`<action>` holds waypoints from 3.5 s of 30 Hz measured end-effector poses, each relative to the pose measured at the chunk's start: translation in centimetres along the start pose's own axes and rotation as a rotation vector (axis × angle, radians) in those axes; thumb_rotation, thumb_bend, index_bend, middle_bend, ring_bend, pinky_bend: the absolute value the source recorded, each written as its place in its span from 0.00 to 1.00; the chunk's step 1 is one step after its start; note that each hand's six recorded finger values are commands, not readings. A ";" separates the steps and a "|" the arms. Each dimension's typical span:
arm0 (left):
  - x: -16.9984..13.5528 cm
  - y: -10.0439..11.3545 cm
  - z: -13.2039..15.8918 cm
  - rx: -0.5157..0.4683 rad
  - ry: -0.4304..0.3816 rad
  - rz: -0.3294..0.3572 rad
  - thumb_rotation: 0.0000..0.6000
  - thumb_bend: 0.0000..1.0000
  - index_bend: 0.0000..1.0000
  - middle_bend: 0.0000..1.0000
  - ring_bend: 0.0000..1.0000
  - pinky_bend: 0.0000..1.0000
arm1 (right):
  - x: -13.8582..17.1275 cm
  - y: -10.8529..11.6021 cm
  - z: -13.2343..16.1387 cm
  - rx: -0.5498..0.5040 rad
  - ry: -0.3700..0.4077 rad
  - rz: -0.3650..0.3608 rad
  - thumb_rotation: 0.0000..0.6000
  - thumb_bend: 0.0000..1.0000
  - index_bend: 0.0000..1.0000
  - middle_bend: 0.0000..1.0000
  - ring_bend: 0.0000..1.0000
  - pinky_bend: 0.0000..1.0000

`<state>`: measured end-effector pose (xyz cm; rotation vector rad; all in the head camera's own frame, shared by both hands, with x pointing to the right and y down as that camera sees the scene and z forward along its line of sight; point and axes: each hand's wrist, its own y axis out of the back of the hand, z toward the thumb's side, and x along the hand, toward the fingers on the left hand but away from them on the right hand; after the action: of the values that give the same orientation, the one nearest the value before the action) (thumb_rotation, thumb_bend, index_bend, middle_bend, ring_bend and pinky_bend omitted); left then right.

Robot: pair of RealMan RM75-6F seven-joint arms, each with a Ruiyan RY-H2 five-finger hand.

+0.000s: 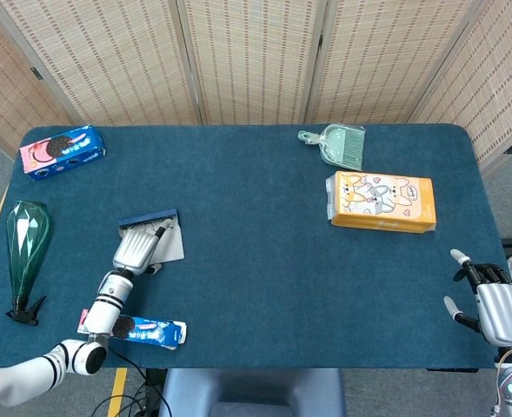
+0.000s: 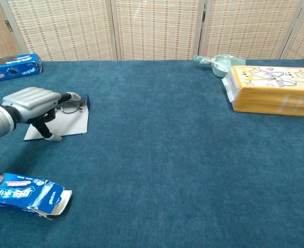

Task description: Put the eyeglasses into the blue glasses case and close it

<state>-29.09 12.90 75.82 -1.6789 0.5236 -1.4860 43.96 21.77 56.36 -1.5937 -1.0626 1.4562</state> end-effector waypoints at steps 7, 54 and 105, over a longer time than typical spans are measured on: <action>0.1 -0.5 -0.3 -0.002 0.012 -0.007 1.00 0.22 0.11 1.00 0.97 1.00 | 0.1 0.0 0.0 0.000 -0.001 -0.001 1.00 0.30 0.12 0.44 0.32 0.22; 2.0 2.1 -2.5 -0.081 0.083 0.098 1.00 0.35 0.51 1.00 0.98 1.00 | 0.1 -0.1 -0.1 0.000 -0.007 0.002 1.00 0.30 0.12 0.44 0.32 0.23; -1.2 4.9 -4.6 -0.032 0.038 -0.064 1.00 0.50 0.66 1.00 0.97 1.00 | -0.1 0.0 0.6 -0.013 0.022 -0.008 1.00 0.30 0.12 0.44 0.32 0.23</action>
<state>-32.70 9.60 71.07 -1.7094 0.5210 -1.5664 43.37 21.63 56.35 -1.6093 -1.0668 1.4256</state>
